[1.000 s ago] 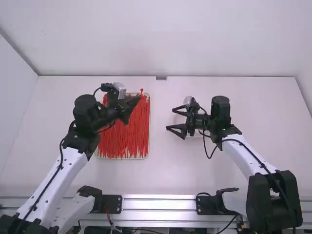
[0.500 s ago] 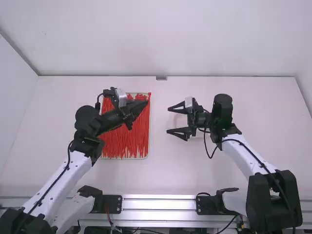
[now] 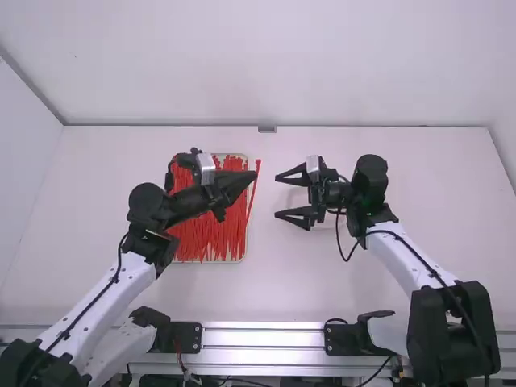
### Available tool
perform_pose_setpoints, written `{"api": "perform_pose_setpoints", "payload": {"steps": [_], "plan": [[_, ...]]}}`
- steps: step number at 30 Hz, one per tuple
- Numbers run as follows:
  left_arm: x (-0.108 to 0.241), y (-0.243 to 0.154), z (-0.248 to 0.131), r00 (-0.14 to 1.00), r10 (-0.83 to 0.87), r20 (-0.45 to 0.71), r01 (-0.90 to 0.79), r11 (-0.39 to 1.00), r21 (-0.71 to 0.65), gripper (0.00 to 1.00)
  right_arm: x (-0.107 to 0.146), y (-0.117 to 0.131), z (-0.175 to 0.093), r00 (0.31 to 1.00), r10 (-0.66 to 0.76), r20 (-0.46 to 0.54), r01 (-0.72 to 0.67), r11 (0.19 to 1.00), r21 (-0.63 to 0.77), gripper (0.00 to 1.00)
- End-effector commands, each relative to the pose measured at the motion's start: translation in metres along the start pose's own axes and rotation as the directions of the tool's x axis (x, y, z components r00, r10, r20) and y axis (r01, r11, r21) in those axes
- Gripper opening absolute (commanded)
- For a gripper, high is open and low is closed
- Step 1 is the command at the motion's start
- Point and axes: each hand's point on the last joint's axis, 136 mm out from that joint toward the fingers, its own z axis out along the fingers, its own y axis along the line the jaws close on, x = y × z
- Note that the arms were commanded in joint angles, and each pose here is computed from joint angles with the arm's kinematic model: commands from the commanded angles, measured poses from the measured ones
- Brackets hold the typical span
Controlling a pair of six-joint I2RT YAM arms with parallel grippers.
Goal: Fasten the cable tie
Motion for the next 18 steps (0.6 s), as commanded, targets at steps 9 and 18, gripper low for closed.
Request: {"api": "perform_pose_setpoints", "payload": {"steps": [9, 18], "plan": [[-0.007, -0.009, 0.001, 0.999, 0.001, 0.034, -0.002, 0.999, 0.036, 0.01, -0.016, 0.019, 0.042, 0.995, -0.100, 0.017, 0.101, 0.993, -0.060, 0.99], [-0.018, -0.010, -0.001, 0.997, 0.020, 0.074, -0.022, 0.999, 0.036, 0.01, -0.017, 0.029, 0.051, 0.992, -0.126, 0.024, 0.128, 0.987, -0.096, 0.54]]}}
